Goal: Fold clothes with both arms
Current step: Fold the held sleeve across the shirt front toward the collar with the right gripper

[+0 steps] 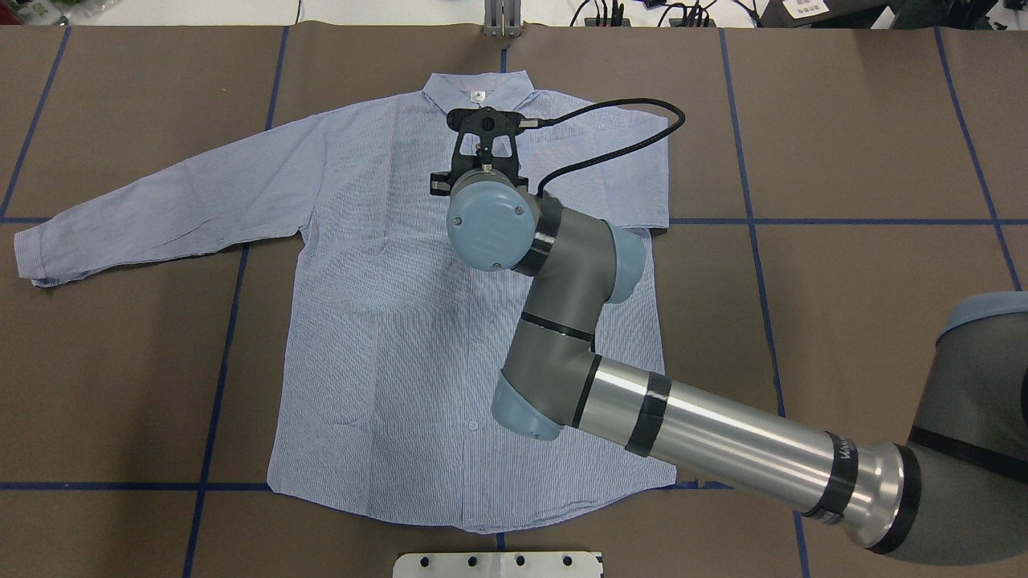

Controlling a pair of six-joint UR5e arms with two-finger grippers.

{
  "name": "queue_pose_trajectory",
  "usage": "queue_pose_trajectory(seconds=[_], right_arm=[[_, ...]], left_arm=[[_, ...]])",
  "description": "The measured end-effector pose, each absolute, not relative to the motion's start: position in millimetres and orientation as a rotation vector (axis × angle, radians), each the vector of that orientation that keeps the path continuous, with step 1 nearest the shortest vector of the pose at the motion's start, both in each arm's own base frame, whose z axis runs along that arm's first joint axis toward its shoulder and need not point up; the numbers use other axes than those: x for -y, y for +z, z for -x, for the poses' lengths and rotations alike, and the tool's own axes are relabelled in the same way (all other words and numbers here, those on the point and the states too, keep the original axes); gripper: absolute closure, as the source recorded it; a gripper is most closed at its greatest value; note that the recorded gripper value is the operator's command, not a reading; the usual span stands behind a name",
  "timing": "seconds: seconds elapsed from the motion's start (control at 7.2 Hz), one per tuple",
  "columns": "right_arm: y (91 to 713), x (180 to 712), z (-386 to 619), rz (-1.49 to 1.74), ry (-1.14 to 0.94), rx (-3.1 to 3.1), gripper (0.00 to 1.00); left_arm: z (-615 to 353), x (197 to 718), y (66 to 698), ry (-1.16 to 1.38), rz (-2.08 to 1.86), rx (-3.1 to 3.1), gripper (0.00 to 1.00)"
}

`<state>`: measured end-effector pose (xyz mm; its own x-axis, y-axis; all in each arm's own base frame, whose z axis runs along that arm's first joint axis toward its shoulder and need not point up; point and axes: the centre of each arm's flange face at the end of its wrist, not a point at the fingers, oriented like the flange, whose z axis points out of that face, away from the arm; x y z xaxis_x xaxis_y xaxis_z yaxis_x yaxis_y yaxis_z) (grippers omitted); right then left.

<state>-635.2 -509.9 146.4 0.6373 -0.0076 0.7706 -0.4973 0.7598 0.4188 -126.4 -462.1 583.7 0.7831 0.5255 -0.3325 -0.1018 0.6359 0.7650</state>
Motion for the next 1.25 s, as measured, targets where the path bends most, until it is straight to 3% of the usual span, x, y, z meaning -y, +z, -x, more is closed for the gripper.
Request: queue_pose_trajectory(seconds=[0.69, 0.83, 0.97, 1.11, 1.25], right_arm=[[84.2, 502.7, 693.9, -0.642, 0.282, 0.845, 1.0], [83.1, 498.6, 701.1, -0.636, 0.275, 0.841, 0.75], [83.4, 495.1, 706.5, -0.631, 0.27, 0.838, 0.15], [77.3, 493.4, 710.0, -0.619, 0.286, 0.842, 0.02], [59.4, 493.8, 713.0, -0.595, 0.315, 0.833, 0.02]], left_arm=[[126.6, 461.9, 588.1, 0.38, -0.802, -0.577, 0.0], [126.6, 461.7, 589.0, 0.379, -0.801, -0.578, 0.0], [126.8, 461.2, 590.1, 0.378, -0.799, -0.578, 0.0], [126.7, 460.9, 591.4, 0.377, -0.797, -0.579, 0.0], [126.7, 460.8, 592.7, 0.377, -0.795, -0.579, 0.0]])
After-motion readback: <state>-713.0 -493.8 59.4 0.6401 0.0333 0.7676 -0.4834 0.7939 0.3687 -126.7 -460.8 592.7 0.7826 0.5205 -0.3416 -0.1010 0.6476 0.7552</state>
